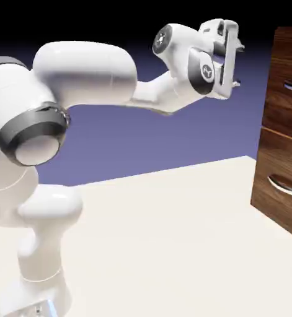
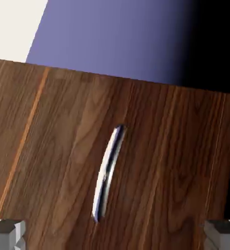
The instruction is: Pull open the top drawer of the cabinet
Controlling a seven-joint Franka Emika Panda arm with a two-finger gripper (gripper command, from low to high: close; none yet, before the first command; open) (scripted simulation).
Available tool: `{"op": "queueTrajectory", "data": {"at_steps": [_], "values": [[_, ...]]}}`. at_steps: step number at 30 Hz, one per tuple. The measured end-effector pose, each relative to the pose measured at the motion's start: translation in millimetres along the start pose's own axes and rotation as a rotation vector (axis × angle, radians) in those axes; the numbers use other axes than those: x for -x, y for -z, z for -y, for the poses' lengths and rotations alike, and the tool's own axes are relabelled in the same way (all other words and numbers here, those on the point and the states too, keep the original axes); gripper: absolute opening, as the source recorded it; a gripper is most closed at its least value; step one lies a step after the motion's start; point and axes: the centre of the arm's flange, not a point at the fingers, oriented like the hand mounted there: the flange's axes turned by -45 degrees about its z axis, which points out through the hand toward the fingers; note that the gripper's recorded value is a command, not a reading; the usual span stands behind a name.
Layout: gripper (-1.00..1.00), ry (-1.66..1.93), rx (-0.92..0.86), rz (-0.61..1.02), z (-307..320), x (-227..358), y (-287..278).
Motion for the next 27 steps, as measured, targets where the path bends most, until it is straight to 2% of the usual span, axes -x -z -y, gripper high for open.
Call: {"op": "queueTrajectory", "data": {"at_steps": [13, 27], "values": [[0.0, 0.829, -0.025, 0.097, 20, 21, -88], [0.0, 1.857, -0.171, 0.187, 49, -3, -189]]}}
